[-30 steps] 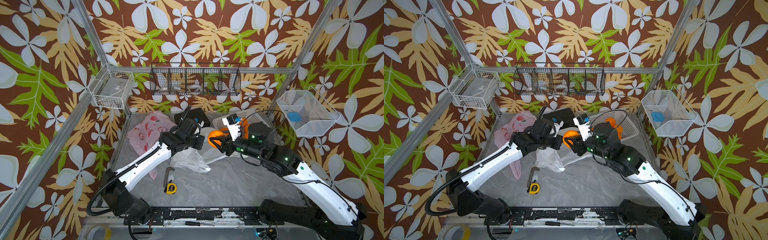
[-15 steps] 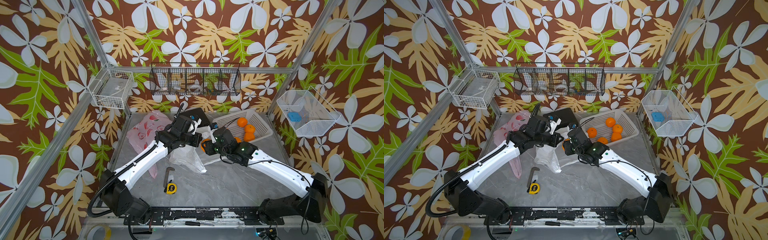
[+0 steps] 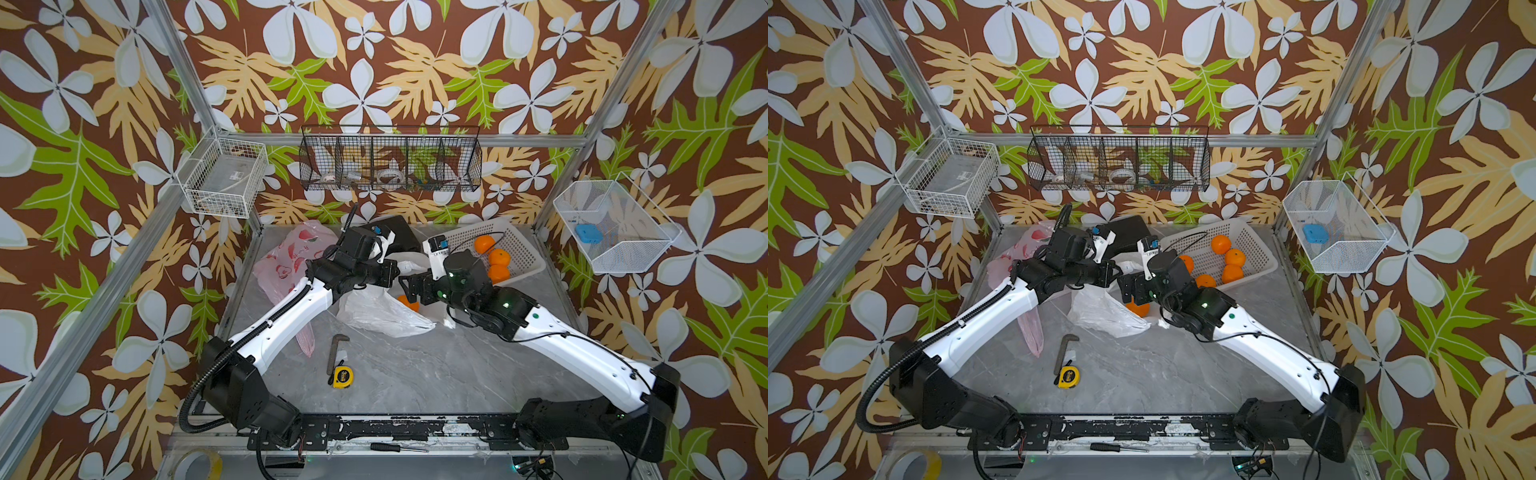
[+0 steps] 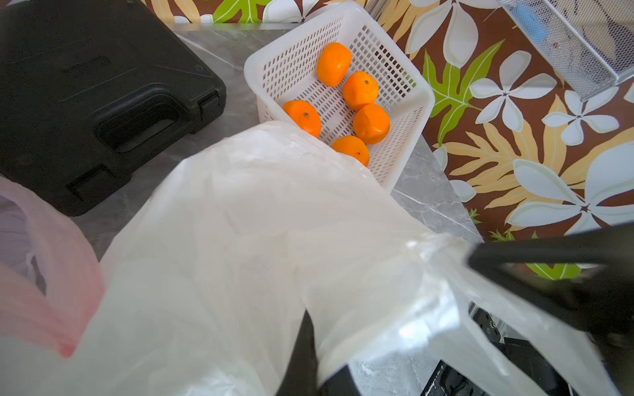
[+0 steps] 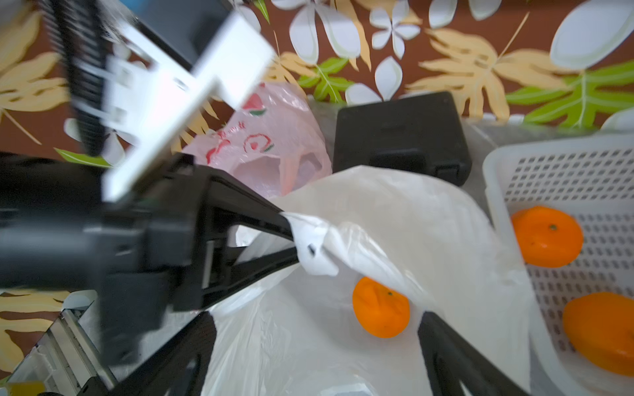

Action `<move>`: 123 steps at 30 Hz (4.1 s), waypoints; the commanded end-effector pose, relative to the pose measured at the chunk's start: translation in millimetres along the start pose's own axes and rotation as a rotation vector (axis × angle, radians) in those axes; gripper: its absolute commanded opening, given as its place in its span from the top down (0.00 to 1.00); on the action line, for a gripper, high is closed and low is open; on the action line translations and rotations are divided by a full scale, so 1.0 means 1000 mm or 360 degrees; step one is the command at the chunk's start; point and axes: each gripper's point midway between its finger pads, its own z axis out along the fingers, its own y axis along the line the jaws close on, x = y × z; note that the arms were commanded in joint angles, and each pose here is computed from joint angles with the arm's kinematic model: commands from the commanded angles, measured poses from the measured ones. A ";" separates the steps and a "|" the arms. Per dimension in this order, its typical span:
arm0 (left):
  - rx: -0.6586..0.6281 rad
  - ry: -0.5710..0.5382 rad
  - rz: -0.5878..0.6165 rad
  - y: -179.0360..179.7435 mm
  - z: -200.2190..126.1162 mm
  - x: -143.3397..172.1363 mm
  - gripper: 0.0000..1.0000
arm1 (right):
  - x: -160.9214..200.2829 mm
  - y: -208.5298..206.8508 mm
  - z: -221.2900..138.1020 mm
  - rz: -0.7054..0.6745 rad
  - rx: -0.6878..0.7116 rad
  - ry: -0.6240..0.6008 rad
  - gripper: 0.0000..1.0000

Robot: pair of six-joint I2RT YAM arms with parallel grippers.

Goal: Place the oranges into plastic bags & tie knots
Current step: Place the orange in the plastic bag, then pick up the orange from the basket, then place the orange in the plastic bag, then pick up the orange from the basket.

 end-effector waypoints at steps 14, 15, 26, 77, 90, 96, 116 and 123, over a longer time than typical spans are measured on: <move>0.0043 -0.0023 0.0000 0.000 0.005 -0.009 0.97 | 0.011 -0.264 0.079 0.0521 0.0837 0.0301 0.09; 0.0041 -0.0020 0.0000 0.000 0.005 -0.009 0.97 | 0.021 -0.268 0.094 0.0530 0.0816 0.0375 0.08; 0.0035 -0.0011 -0.0002 0.001 0.004 -0.007 0.98 | 0.099 -0.309 0.179 0.0700 0.0816 0.0745 0.07; 0.0008 -0.0046 0.0011 -0.001 0.003 -0.025 0.98 | 0.064 -0.054 0.079 0.0183 0.0279 0.0317 0.62; 0.0003 -0.0082 -0.0077 0.017 0.001 -0.030 0.98 | 0.096 -0.052 0.134 0.0223 0.0254 0.0448 0.17; -0.0013 -0.0091 -0.0105 0.026 0.003 -0.029 0.99 | 0.063 -0.037 0.105 0.0191 0.0144 0.0330 0.05; 0.0045 -0.0109 -0.0236 0.054 0.015 -0.036 0.99 | 0.024 -0.335 0.074 0.0415 0.1244 0.0259 0.11; 0.0054 -0.0094 -0.0234 0.056 0.020 -0.039 0.99 | 0.039 -0.403 0.123 0.0406 0.1325 0.0433 0.08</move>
